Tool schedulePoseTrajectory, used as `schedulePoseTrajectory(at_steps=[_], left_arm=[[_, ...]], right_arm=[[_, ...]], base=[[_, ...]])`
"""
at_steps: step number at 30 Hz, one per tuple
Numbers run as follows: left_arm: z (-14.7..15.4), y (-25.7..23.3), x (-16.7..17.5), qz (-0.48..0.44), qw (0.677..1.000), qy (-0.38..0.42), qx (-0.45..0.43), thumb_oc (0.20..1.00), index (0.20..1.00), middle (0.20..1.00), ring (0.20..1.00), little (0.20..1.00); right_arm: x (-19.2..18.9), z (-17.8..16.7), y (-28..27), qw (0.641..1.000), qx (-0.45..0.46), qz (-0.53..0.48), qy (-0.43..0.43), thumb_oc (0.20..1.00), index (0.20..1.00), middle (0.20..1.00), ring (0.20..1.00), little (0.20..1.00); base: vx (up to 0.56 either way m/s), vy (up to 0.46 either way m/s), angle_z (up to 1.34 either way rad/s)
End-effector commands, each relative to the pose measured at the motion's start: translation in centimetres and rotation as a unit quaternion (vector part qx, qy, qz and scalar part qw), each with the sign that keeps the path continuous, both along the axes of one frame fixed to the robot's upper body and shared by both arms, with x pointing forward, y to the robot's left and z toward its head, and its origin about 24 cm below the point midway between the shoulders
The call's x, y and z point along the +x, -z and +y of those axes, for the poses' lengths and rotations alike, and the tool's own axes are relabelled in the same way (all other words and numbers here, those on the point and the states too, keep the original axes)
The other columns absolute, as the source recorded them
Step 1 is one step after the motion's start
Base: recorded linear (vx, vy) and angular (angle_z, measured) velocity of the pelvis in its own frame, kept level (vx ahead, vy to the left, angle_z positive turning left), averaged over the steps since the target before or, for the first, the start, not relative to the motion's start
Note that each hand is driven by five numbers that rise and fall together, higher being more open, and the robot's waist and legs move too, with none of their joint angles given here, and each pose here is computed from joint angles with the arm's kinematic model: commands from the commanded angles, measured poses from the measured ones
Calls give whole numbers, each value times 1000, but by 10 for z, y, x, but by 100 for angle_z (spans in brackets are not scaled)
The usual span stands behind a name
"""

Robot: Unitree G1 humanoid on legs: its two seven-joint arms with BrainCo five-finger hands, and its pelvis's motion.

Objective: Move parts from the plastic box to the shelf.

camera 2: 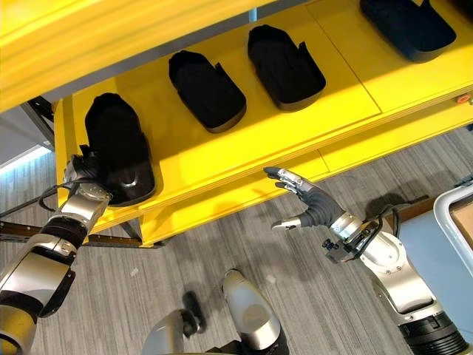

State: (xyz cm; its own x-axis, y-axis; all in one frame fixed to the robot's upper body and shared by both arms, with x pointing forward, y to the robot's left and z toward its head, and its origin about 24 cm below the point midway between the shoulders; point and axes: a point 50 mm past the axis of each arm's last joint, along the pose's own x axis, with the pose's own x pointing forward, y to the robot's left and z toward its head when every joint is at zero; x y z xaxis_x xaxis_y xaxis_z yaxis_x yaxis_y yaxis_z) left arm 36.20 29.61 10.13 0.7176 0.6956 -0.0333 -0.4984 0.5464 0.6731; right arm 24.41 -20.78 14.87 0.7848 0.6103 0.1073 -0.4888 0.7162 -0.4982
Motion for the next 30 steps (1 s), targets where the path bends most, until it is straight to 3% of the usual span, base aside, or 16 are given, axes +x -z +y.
schedulePoseTrajectory(at_steps=[1,12,20,30], left_arm=[[20,-22,-3,-67,998,-18,-9,200,200,200,200,200],[9,-41,10,-108,994,-26,-23,200,200,200,200,200],[3,-79,19,-148,988,-40,-7,200,200,200,200,200],[9,-84,15,-150,984,-100,-3,200,200,200,200,200]], right_arm=[[0,-8,-29,997,16,-69,-10,1000,1000,1000,1000,1000],[6,18,-49,992,19,-118,-47,1000,1000,1000,1000,1000],[15,33,-71,987,30,-150,-37,1000,1000,1000,1000,1000],[18,35,-76,987,42,-153,-27,1000,1000,1000,1000,1000]], base=[[240,275,-21],[43,277,-19],[-22,-13,2],[-6,-8,2]])
